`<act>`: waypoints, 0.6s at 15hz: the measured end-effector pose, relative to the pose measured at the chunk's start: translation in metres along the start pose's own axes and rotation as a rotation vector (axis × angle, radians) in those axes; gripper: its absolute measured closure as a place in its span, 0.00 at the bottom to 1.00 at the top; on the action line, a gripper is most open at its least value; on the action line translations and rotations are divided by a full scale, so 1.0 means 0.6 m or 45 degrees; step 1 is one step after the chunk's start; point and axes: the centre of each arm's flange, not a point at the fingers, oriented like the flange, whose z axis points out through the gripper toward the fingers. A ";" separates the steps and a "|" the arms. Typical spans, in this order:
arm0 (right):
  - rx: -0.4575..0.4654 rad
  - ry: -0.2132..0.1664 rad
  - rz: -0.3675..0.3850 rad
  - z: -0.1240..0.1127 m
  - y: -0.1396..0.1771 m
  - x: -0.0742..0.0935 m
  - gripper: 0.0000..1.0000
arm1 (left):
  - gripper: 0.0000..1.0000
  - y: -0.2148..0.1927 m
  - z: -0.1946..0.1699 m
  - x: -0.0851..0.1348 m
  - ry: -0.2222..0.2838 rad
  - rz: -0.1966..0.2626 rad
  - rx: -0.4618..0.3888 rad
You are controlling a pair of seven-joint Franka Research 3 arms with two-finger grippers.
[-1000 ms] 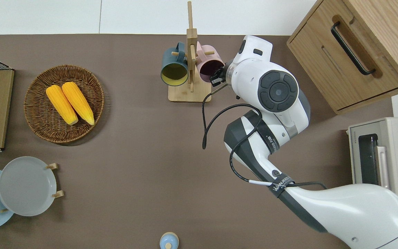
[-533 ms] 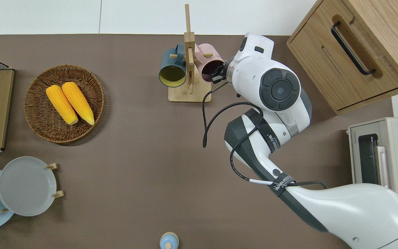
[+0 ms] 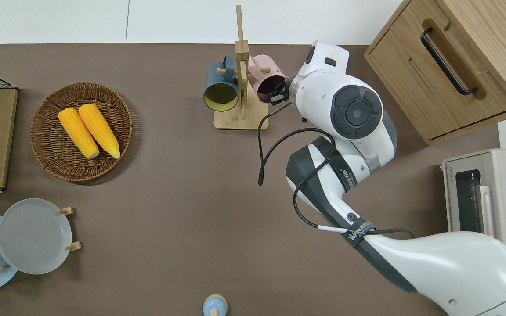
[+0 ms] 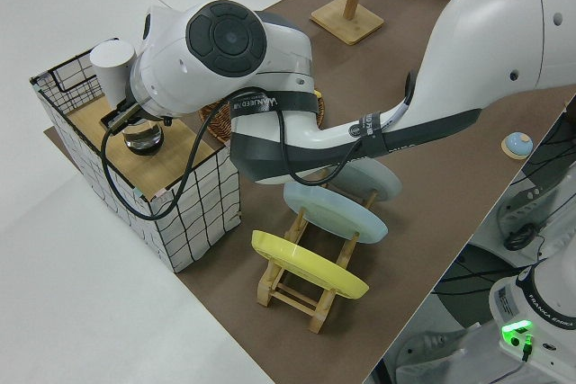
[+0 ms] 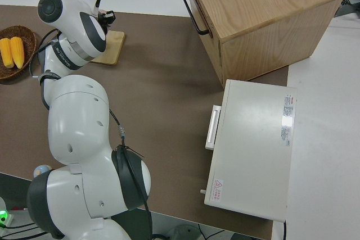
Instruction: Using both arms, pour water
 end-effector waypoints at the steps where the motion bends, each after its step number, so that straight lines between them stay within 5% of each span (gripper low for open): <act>1: -0.005 -0.009 0.003 -0.001 0.003 0.001 0.95 | 0.34 0.000 0.000 0.001 0.001 0.001 0.000; 9: -0.031 -0.065 0.020 -0.011 0.021 0.006 0.95 | 0.34 0.009 -0.017 0.030 0.035 -0.001 -0.008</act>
